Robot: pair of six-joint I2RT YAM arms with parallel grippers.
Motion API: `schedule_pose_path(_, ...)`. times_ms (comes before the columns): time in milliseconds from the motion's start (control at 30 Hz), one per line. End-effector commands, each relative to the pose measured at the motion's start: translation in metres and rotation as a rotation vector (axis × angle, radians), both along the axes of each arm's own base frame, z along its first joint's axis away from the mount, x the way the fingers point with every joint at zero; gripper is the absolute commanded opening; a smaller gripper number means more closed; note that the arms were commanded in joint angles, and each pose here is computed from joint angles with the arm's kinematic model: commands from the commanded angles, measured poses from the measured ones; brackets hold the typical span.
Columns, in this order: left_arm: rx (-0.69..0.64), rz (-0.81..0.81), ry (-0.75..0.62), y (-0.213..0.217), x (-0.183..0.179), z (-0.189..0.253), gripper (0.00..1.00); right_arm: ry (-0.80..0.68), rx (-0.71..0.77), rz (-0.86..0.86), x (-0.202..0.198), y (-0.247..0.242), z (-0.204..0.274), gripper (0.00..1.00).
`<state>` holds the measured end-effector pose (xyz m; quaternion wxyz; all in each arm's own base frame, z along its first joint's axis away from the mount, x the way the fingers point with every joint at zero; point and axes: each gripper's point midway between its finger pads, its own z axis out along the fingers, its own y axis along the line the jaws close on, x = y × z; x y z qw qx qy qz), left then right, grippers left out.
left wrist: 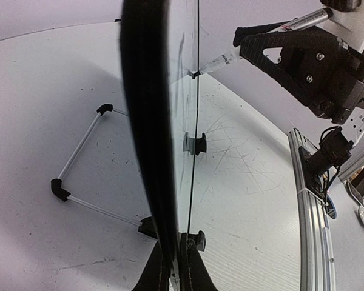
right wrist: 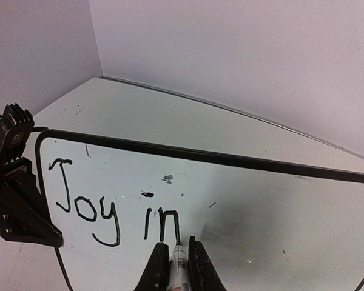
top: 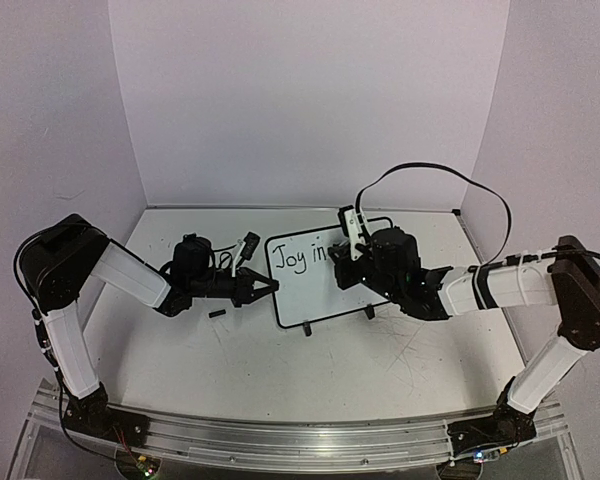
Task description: Write a sentence on the whiteboard
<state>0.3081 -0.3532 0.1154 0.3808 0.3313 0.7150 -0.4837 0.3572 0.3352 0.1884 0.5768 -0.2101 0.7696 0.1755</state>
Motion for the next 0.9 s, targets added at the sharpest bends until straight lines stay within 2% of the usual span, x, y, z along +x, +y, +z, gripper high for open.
schedule_pose_path(0,0.035,0.007,-0.044,0.001,0.004,0.001,0.00,-0.005,0.010,-0.031,0.003,-0.006,0.005,0.00)
schedule_pose_path(267,0.037,0.012,-0.046,0.001,0.005,0.001,0.00,-0.085,0.114,0.007,-0.007,-0.015,0.064,0.00)
schedule_pose_path(400,0.039,0.012,-0.050,0.001,0.005,0.001,0.00,-0.065,0.124,0.012,0.000,-0.036,0.057,0.00)
schedule_pose_path(700,0.042,0.019,-0.061,0.004,0.004,0.003,0.00,-0.118,0.087,0.045,0.000,-0.034,0.059,0.00)
schedule_pose_path(867,0.045,0.023,-0.057,0.004,0.004,0.002,0.00,-0.098,0.092,0.080,0.002,-0.023,0.056,0.00)
